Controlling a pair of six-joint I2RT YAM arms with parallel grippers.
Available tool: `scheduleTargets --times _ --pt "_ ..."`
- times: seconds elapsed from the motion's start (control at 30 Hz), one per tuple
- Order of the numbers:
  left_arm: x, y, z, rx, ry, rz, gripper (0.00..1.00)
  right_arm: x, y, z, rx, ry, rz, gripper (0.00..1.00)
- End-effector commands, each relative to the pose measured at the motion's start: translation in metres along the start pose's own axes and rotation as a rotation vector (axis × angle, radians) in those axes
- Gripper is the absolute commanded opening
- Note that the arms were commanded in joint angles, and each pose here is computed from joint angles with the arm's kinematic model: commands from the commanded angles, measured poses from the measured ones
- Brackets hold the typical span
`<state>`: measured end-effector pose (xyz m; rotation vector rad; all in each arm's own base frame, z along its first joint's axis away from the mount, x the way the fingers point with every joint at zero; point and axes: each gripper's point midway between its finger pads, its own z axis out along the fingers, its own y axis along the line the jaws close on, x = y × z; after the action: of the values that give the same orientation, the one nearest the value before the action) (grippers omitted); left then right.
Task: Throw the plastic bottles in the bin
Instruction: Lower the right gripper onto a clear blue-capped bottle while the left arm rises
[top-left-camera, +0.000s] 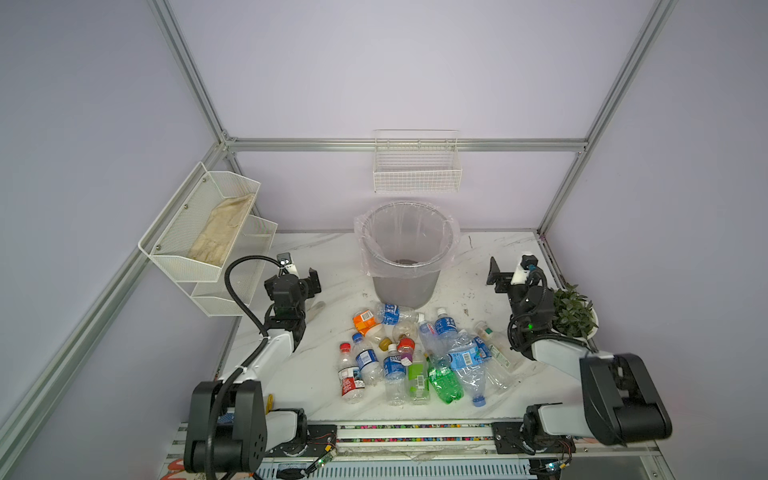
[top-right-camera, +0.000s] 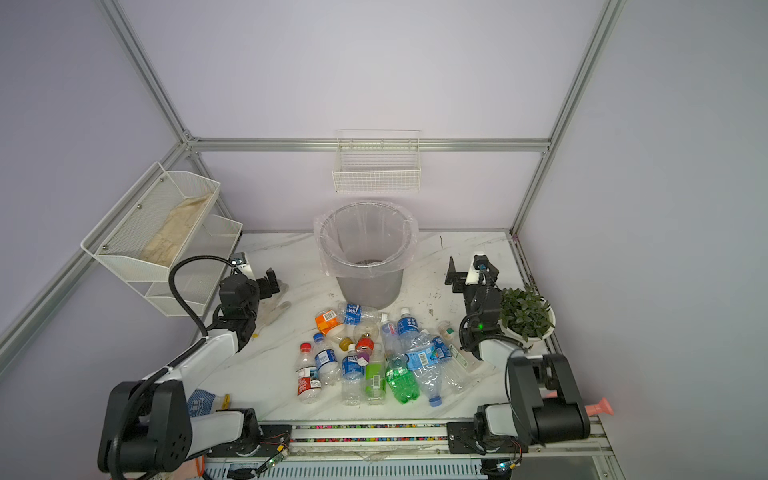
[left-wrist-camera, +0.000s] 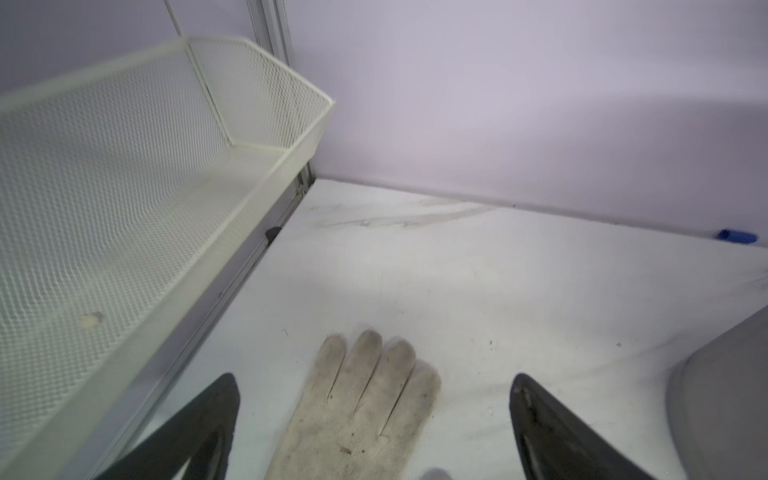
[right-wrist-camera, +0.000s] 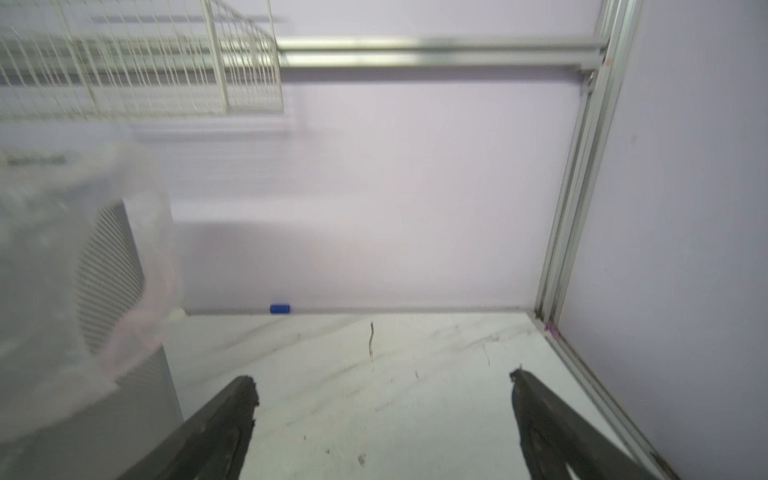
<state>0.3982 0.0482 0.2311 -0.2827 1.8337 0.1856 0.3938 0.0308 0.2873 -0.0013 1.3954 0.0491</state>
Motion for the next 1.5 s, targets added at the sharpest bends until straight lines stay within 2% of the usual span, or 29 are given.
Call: scheduleTargets --times 0.0,0.03,0.07,0.1,0.13,0.17,0.23,0.3,0.4,0.6,0.7,0.83,1.1,1.47 --pt "-0.025 -0.013 -0.036 0.099 0.121 -0.065 1.00 -0.053 -0.007 -0.008 0.060 0.052 0.230 0.97" --pt "-0.029 -0.016 -0.049 0.129 0.134 -0.090 1.00 -0.041 -0.022 -0.020 0.188 0.214 0.433 0.97" --pt "-0.032 -0.020 -0.061 0.163 0.134 -0.105 1.00 -0.035 -0.037 -0.034 0.310 0.263 0.537 0.97" --pt "-0.035 -0.024 -0.076 0.207 0.126 -0.116 1.00 -0.037 -0.017 -0.037 0.204 0.296 0.608 0.97" --pt "-0.037 -0.026 -0.092 0.240 0.111 -0.130 1.00 -0.041 0.004 -0.040 0.070 0.320 0.567 0.97" --pt "-0.037 -0.029 -0.105 0.277 0.097 -0.141 1.00 -0.037 0.020 -0.045 -0.008 0.367 0.580 0.97" --pt "-0.030 -0.030 -0.131 0.327 0.084 -0.152 0.99 -0.014 0.034 -0.055 -0.045 0.505 0.616 0.97" --pt "-0.018 -0.029 -0.148 0.354 0.105 -0.156 1.00 0.003 0.037 -0.067 -0.032 0.616 0.585 0.98" --pt "0.002 -0.029 -0.164 0.381 0.159 -0.132 1.00 0.015 0.048 -0.089 -0.031 0.699 0.541 0.97" --pt "0.030 -0.041 -0.176 0.465 0.273 -0.107 1.00 0.045 0.085 -0.132 -0.051 0.877 0.427 0.97" --pt "0.033 -0.045 -0.177 0.488 0.280 -0.116 1.00 0.067 0.100 -0.155 -0.048 0.979 0.383 0.98" --pt "0.035 -0.046 -0.174 0.485 0.298 -0.112 1.00 0.084 0.108 -0.179 -0.003 1.042 0.358 0.97" --pt "0.036 -0.045 -0.175 0.480 0.294 -0.105 1.00 0.115 0.133 -0.212 -0.040 1.141 0.295 0.96" --pt "0.038 -0.047 -0.176 0.485 0.298 -0.098 1.00 0.134 0.130 -0.219 0.011 1.151 0.251 0.95"
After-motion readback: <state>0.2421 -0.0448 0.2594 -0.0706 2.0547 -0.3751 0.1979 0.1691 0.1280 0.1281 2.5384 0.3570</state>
